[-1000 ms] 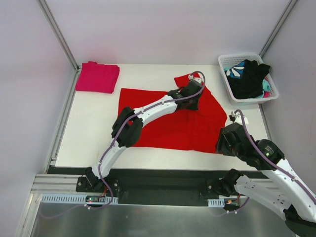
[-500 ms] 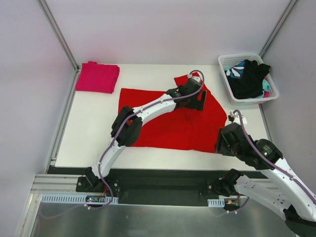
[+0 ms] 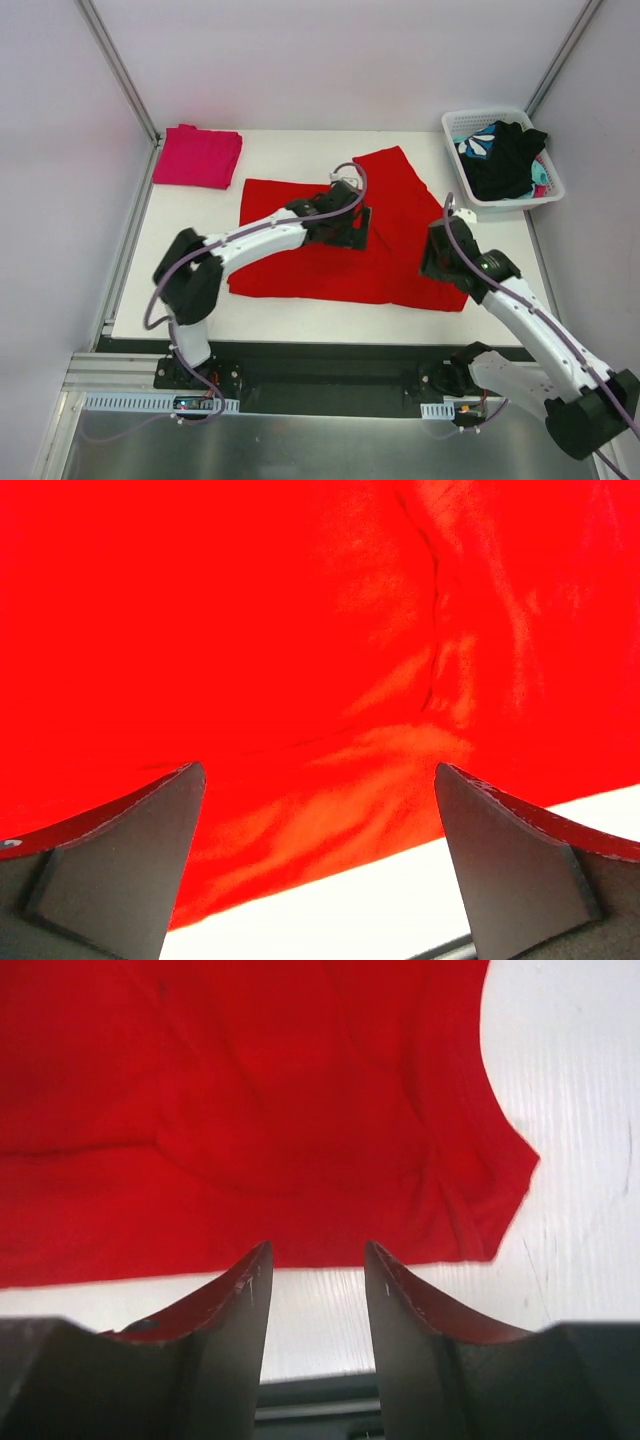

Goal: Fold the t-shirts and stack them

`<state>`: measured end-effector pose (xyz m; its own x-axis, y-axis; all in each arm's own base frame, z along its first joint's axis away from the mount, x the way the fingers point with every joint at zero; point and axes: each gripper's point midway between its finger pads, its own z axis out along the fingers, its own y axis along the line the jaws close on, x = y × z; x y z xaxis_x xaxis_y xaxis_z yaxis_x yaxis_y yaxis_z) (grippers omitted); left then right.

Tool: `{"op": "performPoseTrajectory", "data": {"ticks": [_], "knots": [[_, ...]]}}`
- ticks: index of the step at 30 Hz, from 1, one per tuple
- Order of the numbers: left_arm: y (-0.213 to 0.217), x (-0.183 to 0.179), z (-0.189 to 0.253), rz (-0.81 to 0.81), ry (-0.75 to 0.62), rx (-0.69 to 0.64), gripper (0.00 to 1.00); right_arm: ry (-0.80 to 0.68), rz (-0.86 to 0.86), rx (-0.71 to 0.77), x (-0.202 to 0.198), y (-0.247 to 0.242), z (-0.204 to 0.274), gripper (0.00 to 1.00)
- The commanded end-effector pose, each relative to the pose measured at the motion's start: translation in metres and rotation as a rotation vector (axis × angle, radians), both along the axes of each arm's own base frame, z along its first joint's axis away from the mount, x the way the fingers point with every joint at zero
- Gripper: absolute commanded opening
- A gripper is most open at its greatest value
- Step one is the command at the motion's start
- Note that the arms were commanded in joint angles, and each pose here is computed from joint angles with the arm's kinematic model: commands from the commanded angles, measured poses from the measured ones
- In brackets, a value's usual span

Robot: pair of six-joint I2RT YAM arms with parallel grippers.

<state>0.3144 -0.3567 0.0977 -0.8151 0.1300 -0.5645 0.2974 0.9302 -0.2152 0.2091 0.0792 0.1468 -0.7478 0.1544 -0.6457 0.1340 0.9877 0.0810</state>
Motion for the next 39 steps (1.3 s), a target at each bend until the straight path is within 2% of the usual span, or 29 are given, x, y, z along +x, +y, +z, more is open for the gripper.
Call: {"op": "performPoseTrajectory", "data": {"ticks": [1,3,7,8,9,12,19,33,39], "knots": [[0.054,-0.022,0.032,0.111,-0.005,-0.033,0.99,-0.047,0.044,0.064,0.048,0.018,0.0,0.43],[0.07,-0.031,0.041,0.148,0.002,-0.06,0.99,-0.019,0.055,0.067,0.065,0.024,-0.01,0.4],[0.095,-0.063,0.023,0.167,0.079,-0.029,0.99,0.021,0.086,0.083,0.092,0.034,-0.023,0.31],[0.099,-0.068,0.023,0.172,0.085,-0.033,0.99,0.025,0.09,0.086,0.097,0.035,-0.025,0.26],[0.102,-0.072,0.018,0.184,0.104,-0.035,0.99,0.041,0.085,0.089,0.106,0.035,-0.028,0.16],[0.106,-0.085,-0.001,0.18,0.165,-0.029,0.99,0.053,0.099,0.092,0.122,0.036,-0.034,0.01],[0.134,-0.098,-0.038,0.224,0.197,0.03,0.99,0.105,0.072,0.109,0.141,0.022,-0.055,0.01],[0.184,-0.098,-0.056,0.342,0.23,0.027,0.99,0.274,0.048,0.16,0.156,0.023,-0.115,0.01],[0.202,-0.107,-0.054,0.372,0.219,0.014,0.99,0.29,-0.005,0.149,0.156,0.009,-0.119,0.01]]}}
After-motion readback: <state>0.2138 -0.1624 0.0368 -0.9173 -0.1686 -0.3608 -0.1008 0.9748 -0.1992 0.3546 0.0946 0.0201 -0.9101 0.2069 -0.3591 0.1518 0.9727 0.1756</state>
